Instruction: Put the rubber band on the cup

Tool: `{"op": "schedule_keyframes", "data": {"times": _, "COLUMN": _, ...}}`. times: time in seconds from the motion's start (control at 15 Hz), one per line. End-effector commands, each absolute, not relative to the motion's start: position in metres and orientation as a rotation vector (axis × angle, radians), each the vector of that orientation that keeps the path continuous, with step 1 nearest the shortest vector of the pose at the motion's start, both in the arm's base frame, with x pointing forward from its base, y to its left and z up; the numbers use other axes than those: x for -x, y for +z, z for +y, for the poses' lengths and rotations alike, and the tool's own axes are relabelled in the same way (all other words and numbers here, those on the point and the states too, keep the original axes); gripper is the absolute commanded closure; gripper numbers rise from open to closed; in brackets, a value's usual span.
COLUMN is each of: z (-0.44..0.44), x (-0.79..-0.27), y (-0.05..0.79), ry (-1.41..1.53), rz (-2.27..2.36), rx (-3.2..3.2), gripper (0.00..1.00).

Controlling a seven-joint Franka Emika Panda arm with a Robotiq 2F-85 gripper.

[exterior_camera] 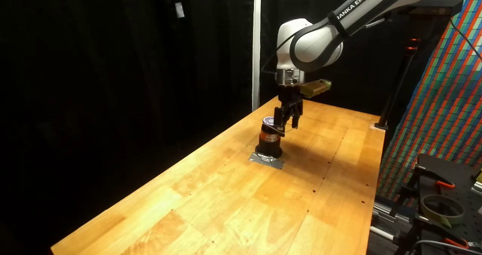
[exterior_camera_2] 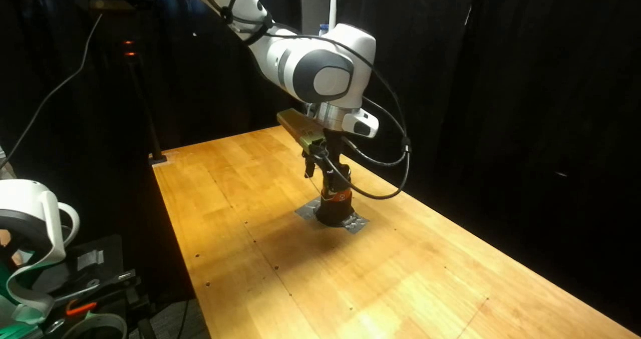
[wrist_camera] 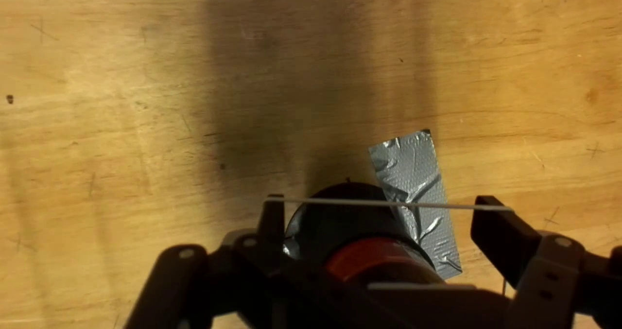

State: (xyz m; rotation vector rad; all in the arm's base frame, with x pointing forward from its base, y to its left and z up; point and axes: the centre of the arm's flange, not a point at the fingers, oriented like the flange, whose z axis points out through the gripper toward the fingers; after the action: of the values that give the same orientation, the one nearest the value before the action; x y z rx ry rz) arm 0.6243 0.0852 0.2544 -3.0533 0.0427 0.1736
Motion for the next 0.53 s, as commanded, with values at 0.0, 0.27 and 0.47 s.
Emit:
{"op": "schedule_keyframes", "data": {"times": 0.0, "z": 0.0786, "x": -0.5970, "y": 0.2508, "ry": 0.120, "rz": 0.059, "rx": 3.029, "gripper": 0.00}}
{"op": "schedule_keyframes", "data": {"times": 0.27, "z": 0.0729, "x": -0.5921, "y": 0.2497, "ry": 0.036, "rz": 0.088, "rx": 3.031, "gripper": 0.00}}
{"op": "schedule_keyframes", "data": {"times": 0.47, "z": 0.0710, "x": -0.5942, "y": 0.2506, "ry": -0.037, "rz": 0.116, "rx": 3.033, "gripper": 0.00}}
